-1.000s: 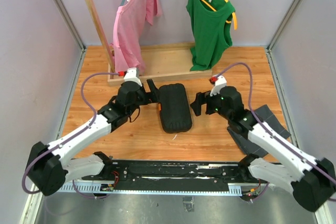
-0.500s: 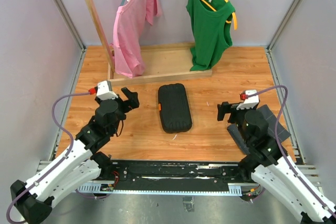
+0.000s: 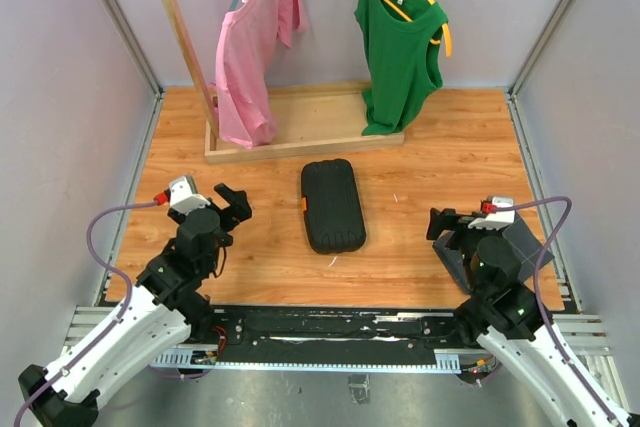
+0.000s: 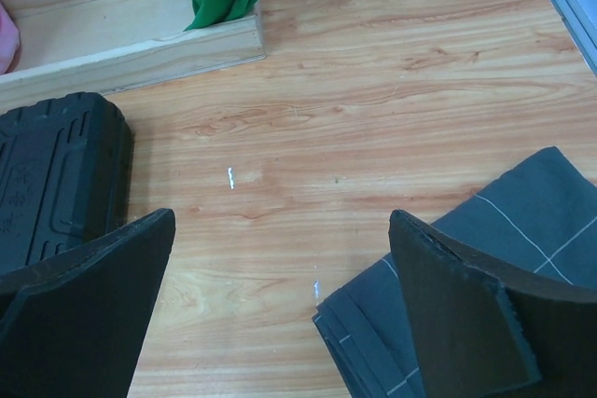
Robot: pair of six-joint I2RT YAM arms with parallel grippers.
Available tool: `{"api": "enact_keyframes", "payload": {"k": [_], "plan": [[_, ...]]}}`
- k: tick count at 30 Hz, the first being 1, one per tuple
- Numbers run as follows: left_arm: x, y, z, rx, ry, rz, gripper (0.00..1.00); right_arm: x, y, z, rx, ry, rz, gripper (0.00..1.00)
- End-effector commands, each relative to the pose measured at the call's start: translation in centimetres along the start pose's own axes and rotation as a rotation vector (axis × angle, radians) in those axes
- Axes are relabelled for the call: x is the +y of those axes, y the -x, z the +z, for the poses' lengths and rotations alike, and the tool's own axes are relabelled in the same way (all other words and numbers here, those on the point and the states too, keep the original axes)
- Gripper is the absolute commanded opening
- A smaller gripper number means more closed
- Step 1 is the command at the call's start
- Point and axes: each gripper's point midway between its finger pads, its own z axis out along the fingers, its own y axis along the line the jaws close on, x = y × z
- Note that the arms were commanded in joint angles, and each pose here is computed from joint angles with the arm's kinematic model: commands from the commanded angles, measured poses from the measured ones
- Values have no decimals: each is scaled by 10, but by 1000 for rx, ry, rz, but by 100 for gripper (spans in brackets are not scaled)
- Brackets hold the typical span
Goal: Sort the tools into containers
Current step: Reset both arms
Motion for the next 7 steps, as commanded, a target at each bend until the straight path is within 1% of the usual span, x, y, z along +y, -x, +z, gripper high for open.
{"api": "enact_keyframes", "payload": {"k": [1, 7], "plan": [[6, 3, 4, -26, 42, -21, 99, -5, -4, 0, 12, -36, 9, 99], [6, -2, 8, -13, 60, -9, 99, -2, -6, 2, 25, -29, 4, 99]]}}
